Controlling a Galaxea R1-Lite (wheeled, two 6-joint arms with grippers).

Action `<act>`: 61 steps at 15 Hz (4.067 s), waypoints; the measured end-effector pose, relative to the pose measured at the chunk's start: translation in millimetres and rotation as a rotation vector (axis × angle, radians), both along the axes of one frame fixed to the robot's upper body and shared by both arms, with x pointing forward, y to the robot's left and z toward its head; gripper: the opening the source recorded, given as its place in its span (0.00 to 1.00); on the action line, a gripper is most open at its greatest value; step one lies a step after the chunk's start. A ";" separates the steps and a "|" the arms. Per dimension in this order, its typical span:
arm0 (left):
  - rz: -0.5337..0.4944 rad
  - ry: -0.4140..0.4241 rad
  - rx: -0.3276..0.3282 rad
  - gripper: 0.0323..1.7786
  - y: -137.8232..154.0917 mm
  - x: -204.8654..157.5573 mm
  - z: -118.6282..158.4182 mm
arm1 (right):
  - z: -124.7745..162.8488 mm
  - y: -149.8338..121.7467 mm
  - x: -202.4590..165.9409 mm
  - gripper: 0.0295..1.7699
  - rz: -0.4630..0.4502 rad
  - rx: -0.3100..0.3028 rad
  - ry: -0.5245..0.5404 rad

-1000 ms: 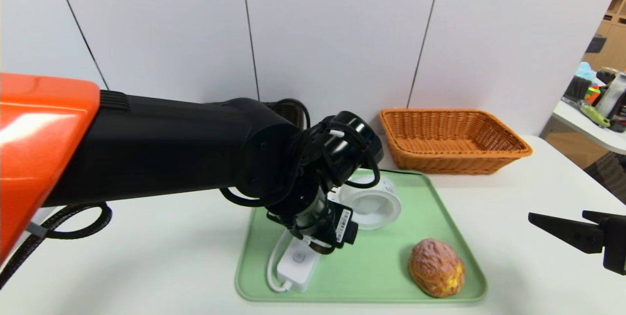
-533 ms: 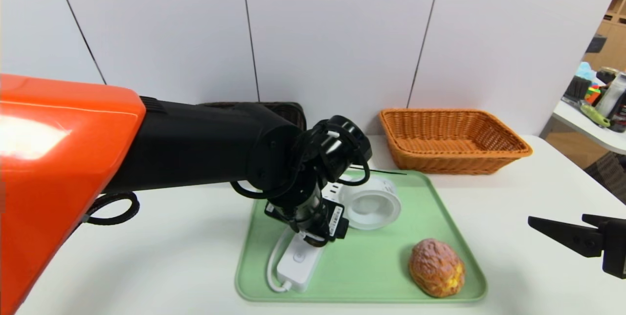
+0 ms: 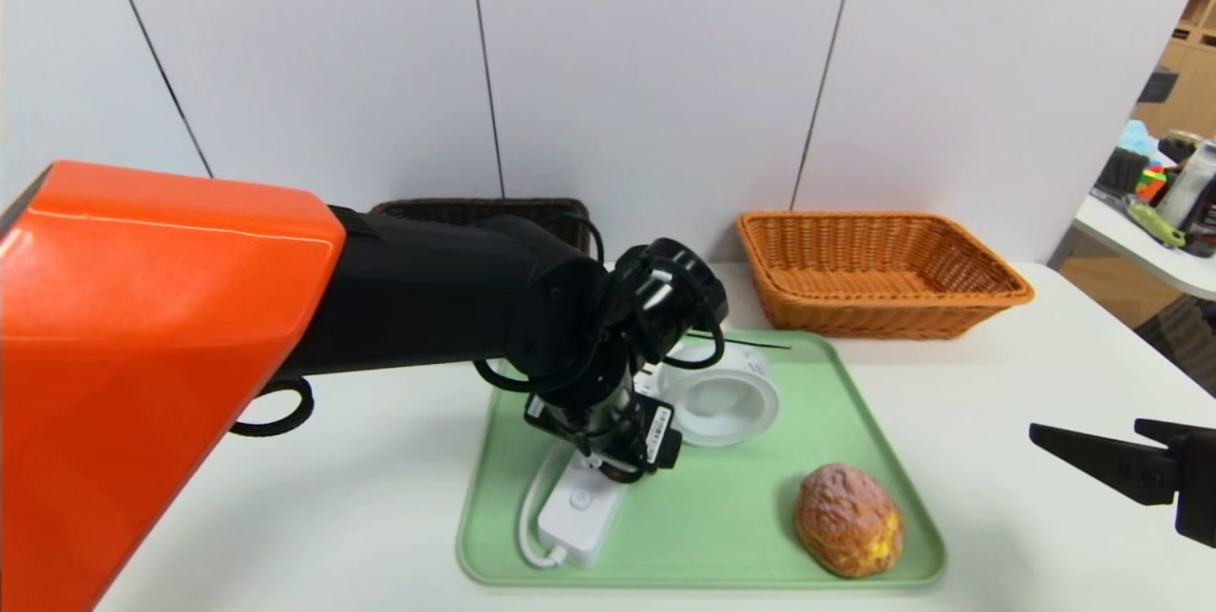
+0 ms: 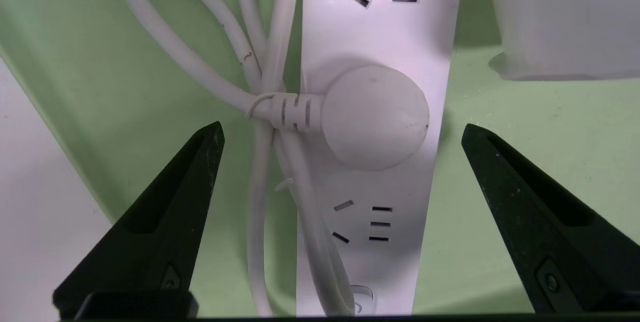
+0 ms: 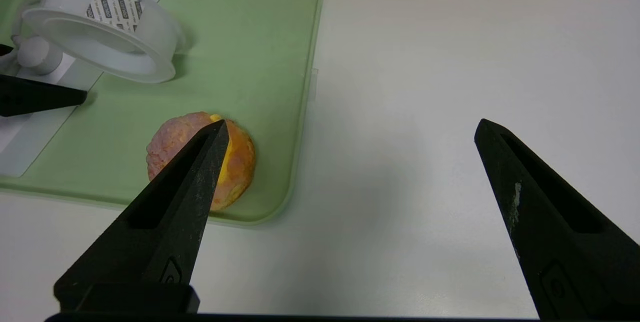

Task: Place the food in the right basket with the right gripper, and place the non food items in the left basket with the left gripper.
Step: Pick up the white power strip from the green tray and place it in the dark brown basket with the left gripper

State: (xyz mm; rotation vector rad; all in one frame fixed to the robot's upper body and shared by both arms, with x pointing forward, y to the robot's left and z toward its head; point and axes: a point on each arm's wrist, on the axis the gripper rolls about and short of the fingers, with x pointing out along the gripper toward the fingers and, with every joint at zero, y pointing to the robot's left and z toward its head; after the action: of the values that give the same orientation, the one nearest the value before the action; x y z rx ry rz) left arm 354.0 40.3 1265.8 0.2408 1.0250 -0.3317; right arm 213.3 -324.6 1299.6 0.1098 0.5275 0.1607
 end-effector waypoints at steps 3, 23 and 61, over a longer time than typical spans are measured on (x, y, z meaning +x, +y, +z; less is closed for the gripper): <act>-0.001 0.007 0.009 0.95 -1.6 1.4 -5.0 | 0.7 0.0 -1.0 0.96 0.002 0.000 -0.005; 0.004 -0.003 0.002 0.95 -9.4 11.6 -9.5 | -0.2 -0.2 -3.4 0.96 0.004 0.001 -0.008; 0.015 -0.048 -0.018 0.48 13.0 13.6 19.1 | 0.6 -0.2 -4.6 0.96 0.006 0.003 -0.015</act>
State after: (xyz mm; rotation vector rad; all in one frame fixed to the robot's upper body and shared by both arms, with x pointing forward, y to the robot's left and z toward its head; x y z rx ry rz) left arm 367.6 53.3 1284.9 0.2237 0.9760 -0.3197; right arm 208.7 -324.8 1300.2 0.1094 0.5132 0.1684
